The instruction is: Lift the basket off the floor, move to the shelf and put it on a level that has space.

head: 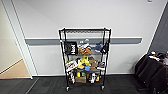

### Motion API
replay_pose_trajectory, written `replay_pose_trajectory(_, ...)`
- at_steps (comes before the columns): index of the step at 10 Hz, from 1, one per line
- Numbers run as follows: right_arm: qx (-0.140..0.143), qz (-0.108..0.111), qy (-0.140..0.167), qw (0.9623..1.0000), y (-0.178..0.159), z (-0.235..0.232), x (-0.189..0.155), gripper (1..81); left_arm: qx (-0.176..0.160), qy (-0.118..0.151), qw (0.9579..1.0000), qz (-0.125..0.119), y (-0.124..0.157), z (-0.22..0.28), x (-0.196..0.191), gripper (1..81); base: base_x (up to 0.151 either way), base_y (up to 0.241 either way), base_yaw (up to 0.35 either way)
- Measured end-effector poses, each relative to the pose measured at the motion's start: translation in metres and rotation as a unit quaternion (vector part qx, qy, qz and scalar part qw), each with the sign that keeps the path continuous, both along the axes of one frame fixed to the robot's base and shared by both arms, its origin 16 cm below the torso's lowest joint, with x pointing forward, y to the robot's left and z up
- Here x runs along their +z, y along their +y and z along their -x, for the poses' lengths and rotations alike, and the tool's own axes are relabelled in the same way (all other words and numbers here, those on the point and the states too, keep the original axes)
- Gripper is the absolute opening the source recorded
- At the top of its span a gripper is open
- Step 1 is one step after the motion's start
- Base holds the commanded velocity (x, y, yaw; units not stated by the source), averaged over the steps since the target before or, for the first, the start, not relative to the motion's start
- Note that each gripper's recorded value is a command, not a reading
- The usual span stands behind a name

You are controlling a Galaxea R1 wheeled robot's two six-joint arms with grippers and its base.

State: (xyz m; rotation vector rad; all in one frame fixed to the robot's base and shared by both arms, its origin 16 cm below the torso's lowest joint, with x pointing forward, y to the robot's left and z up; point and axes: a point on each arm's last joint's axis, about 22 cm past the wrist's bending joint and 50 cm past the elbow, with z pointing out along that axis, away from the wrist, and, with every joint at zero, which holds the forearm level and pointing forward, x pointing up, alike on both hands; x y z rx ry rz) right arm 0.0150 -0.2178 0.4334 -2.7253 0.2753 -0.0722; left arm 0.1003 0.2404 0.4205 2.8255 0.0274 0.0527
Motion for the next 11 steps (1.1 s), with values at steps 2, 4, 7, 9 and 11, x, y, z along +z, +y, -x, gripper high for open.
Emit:
replay_pose_trajectory(2, -0.002, 0.006, 0.012, 0.9999, -0.010, -0.007, -0.005, 81.1, 0.006, 0.015, 0.9999, 0.001, -0.001, -0.002, -0.006, 81.1, 0.000, 0.000, 0.000)
replay_pose_trajectory(4, -0.006, 0.007, 0.020, 0.9998, -0.012, -0.023, -0.011, 81.1, 0.017, 0.028, 0.9995, 0.001, 0.000, -0.015, -0.014, 81.1, 0.000, 0.000, 0.000)
replay_pose_trajectory(7, -0.006, 0.009, 0.032, 0.9994, -0.013, -0.040, -0.021, 81.1, 0.023, 0.041, 0.9989, 0.004, -0.001, -0.040, -0.025, 81.1, 0.000, 0.000, 0.000)
replay_pose_trajectory(9, -0.010, 0.009, 0.016, 0.9998, -0.014, -0.074, -0.029, 81.1, 0.029, 0.037, 0.9989, 0.006, 0.000, -0.063, -0.029, 81.1, 0.000, 0.000, 0.000)
replay_pose_trajectory(11, -0.009, 0.009, -0.003, 0.9999, -0.014, -0.108, -0.037, 81.1, 0.030, 0.025, 0.9992, 0.009, 0.001, -0.098, -0.033, 81.1, 0.000, 0.000, 0.000)
